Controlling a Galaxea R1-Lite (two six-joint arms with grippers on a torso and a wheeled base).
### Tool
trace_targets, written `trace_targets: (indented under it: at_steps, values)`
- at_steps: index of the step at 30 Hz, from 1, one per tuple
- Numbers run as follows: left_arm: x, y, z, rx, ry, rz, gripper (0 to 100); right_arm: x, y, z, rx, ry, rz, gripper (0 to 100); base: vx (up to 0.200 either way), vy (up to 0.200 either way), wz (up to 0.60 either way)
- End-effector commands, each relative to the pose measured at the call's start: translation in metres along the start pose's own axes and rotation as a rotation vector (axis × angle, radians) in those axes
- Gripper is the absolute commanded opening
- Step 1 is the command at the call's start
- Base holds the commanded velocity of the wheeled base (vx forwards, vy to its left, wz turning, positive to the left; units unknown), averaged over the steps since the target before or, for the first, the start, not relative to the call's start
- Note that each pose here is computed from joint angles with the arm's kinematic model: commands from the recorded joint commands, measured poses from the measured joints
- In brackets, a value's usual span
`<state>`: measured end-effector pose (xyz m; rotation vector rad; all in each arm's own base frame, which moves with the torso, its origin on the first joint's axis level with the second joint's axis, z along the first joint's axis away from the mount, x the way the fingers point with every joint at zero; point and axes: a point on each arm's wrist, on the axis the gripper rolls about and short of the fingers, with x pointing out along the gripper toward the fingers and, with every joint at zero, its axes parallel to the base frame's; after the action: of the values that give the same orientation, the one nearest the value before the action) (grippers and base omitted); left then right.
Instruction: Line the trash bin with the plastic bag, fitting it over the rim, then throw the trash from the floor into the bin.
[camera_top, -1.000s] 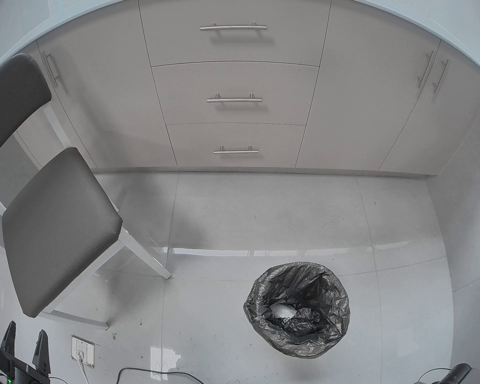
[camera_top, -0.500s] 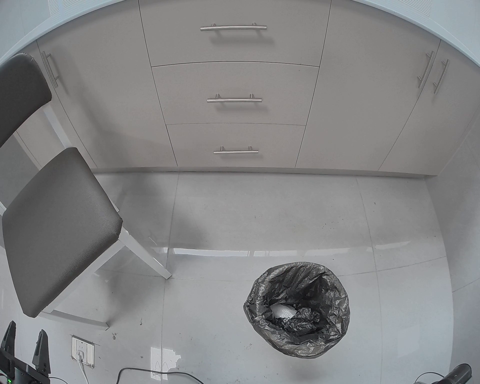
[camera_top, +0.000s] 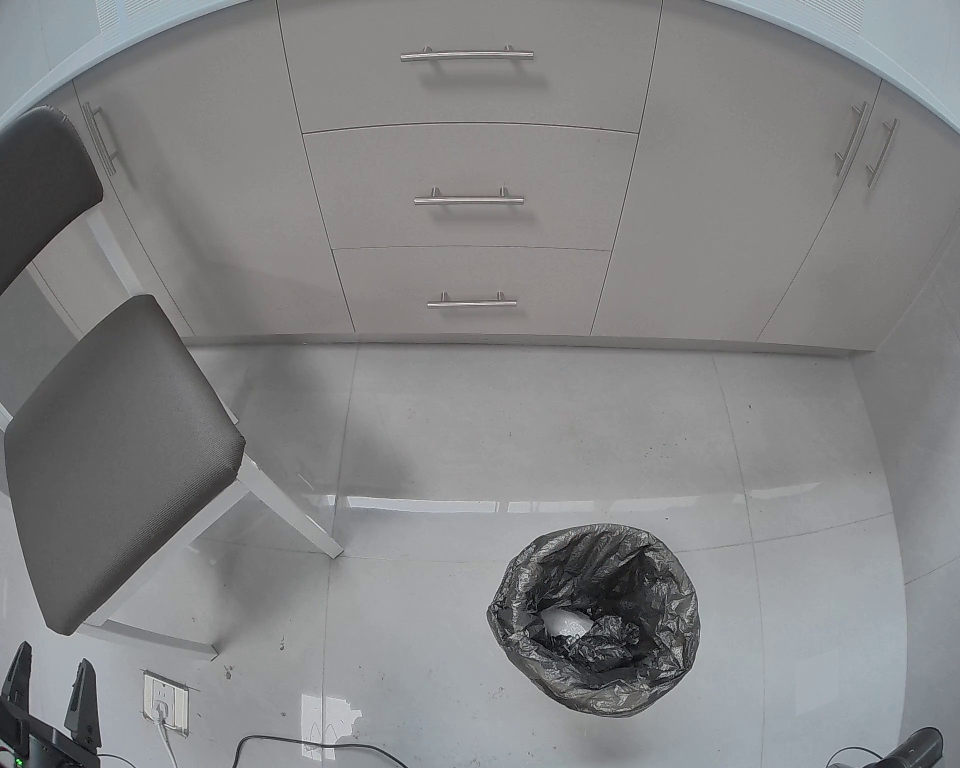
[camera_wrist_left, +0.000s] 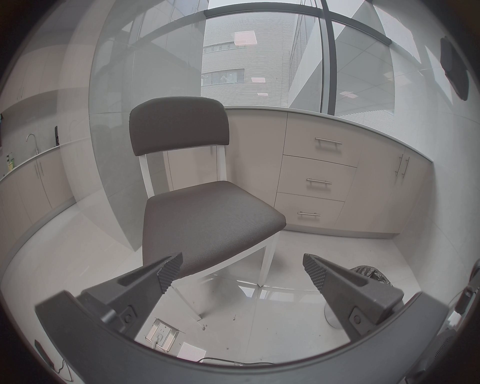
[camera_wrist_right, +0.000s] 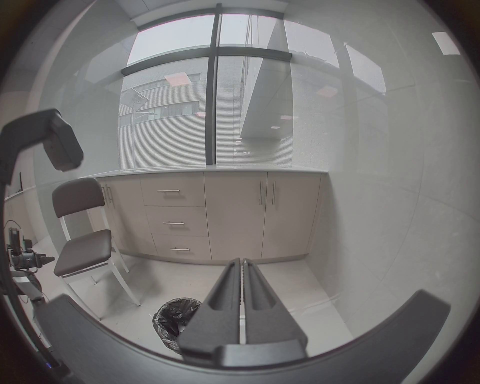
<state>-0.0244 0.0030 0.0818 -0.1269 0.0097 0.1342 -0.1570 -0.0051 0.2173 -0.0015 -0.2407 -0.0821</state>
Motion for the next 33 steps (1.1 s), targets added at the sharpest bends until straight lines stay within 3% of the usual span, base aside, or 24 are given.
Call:
trace_targets:
  at_steps: [1, 3, 11, 13, 16, 33]
  values:
    - [-0.001, 0.0, 0.0, -0.002, -0.013, -0.001, 100, 0.095, 0.013, -0.148, 0.102, 0.151, 0.004, 0, 0.0, 0.0, 0.0]
    - [-0.001, 0.0, 0.0, -0.002, -0.013, -0.001, 100, 0.097, 0.013, -0.163, 0.098, 0.194, 0.002, 0, 0.0, 0.0, 0.0]
    - [-0.001, 0.0, 0.0, -0.003, -0.015, -0.002, 100, 0.096, 0.013, -0.164, 0.077, 0.2, 0.014, 0, 0.0, 0.0, 0.0]
    - [-0.001, 0.0, 0.0, -0.003, -0.015, -0.002, 100, 0.096, 0.013, -0.165, 0.004, 0.207, 0.031, 0, 0.0, 0.0, 0.0]
    - [-0.001, 0.0, 0.0, -0.003, -0.015, -0.002, 100, 0.096, 0.015, -0.168, -0.034, 0.231, 0.105, 0, 0.0, 0.0, 0.0]
    - [-0.001, 0.0, 0.0, -0.003, -0.015, -0.002, 100, 0.096, 0.015, -0.169, 0.008, 0.242, 0.095, 0, 0.0, 0.0, 0.0]
